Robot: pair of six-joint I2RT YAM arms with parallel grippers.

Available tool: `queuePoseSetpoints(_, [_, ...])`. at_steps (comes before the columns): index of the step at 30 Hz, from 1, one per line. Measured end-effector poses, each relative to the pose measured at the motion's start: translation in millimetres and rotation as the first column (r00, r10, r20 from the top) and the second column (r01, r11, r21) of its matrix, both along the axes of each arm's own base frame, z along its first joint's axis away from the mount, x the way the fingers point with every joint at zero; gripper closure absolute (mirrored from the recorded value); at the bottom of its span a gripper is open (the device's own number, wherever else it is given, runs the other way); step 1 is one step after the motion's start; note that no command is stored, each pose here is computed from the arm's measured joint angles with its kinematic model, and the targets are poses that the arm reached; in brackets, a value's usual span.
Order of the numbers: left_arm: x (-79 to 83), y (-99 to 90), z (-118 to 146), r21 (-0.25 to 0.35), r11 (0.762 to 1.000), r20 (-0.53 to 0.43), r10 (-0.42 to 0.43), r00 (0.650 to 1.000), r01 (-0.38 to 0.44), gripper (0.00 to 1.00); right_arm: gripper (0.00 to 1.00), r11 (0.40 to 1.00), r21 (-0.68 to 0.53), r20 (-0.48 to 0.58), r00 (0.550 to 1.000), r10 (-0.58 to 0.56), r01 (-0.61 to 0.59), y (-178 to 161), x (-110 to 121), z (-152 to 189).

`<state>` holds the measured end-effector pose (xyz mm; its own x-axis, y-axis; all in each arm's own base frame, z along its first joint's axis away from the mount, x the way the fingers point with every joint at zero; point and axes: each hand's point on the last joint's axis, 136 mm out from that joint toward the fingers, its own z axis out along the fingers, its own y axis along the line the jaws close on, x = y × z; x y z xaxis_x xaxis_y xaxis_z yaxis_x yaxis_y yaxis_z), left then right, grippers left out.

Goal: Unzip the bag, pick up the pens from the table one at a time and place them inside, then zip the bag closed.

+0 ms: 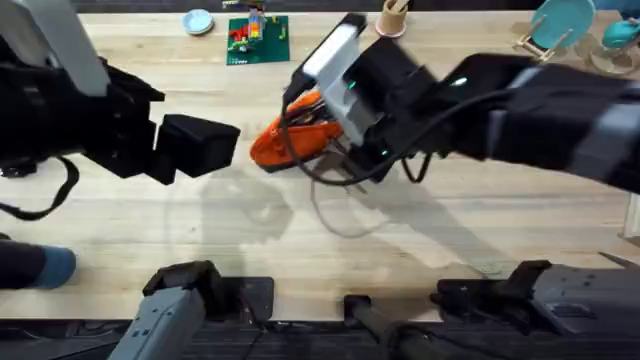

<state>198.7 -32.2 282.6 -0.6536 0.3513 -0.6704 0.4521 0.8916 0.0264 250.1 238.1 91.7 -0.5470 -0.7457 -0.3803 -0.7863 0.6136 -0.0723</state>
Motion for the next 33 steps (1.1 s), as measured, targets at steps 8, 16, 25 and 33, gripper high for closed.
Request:
queuePoseSetpoints(8, [0.0, 0.0, 0, 0.000, 1.000, 0.000, 0.000, 1.000, 0.000, 0.007, 0.969, 0.998, 0.056, 0.160, 0.987, 0.012, -0.021, -21, 32, 43])
queuePoseSetpoints(16, [0.0, 0.0, 0, 0.000, 1.000, 0.000, 0.000, 1.000, 0.000, 0.006, 0.969, 0.993, 0.117, 0.366, 0.931, -0.023, -0.021, -37, 74, 88])
queuePoseSetpoints(25, [0.0, 0.0, 0, 0.000, 1.000, 0.000, 0.000, 1.000, 0.000, 0.006, 0.969, 0.988, 0.096, 0.554, 0.831, 0.047, -0.120, -29, 103, 122])
queuePoseSetpoints(33, [0.0, 0.0, 0, 0.000, 1.000, 0.000, 0.000, 1.000, 0.000, 0.006, 0.969, 0.948, 0.216, 0.563, 0.824, 0.073, -0.232, -28, 110, 136])
